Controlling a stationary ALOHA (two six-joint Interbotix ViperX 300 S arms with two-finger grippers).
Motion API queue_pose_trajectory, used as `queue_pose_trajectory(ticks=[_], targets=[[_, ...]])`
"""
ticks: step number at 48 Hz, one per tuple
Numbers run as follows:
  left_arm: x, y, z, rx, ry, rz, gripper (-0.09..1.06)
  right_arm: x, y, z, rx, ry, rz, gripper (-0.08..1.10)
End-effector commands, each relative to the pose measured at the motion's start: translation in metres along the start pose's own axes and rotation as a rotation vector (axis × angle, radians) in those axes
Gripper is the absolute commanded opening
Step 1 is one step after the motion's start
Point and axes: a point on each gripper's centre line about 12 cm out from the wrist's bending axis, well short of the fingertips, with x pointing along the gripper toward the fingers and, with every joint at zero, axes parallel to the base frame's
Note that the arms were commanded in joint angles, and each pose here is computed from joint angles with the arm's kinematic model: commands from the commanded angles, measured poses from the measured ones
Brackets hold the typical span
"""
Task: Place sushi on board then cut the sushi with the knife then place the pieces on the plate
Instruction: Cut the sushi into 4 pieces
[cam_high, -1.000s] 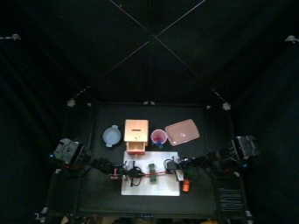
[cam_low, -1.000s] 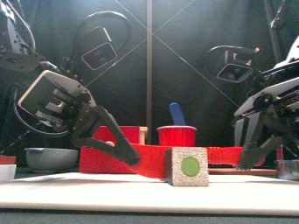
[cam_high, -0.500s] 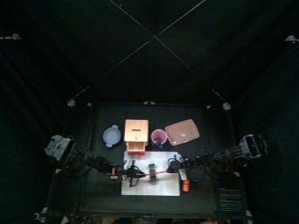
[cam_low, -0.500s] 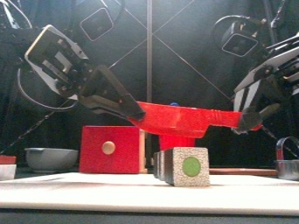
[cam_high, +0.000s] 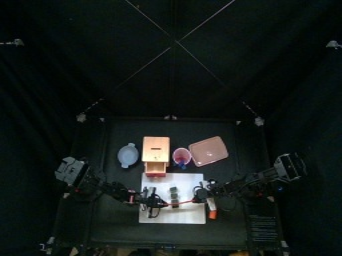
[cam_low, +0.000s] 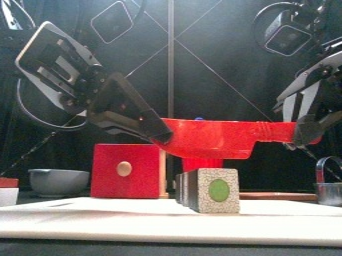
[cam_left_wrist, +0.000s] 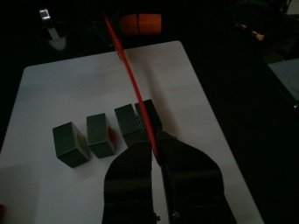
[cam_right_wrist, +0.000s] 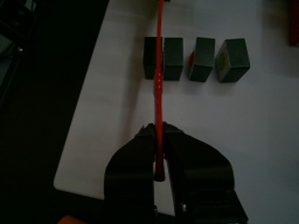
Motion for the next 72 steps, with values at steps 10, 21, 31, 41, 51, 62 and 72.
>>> queue_pose_trajectory(ticks=[10,21,31,41,51,62,72], targets=[[0.003,0.001,0.012,-0.006,-0.037,0.009,0.32,0.001,-0.002,0.007,-0.004,-0.02,-0.005,0.25],[0.002,0.003,0.009,-0.008,-0.029,0.013,0.32,0.002,-0.003,0.006,0.0,-0.016,-0.007,0.25],[0.005,0.003,0.002,-0.011,-0.009,0.018,0.32,0.005,-0.003,0.004,0.001,-0.003,-0.006,0.25],[0.009,0.001,-0.005,-0.012,0.013,0.019,0.32,0.011,-0.002,0.0,0.004,0.02,-0.004,0.25],[0.011,-0.001,-0.011,-0.017,0.032,0.021,0.32,0.019,-0.001,-0.003,0.005,0.044,-0.004,0.25],[0.007,-0.001,-0.001,-0.018,0.005,0.019,0.32,0.016,-0.001,0.004,0.001,0.03,-0.006,0.25],[0.002,0.003,0.006,-0.016,-0.018,0.025,0.32,0.005,-0.002,0.01,-0.002,0.027,-0.015,0.25]])
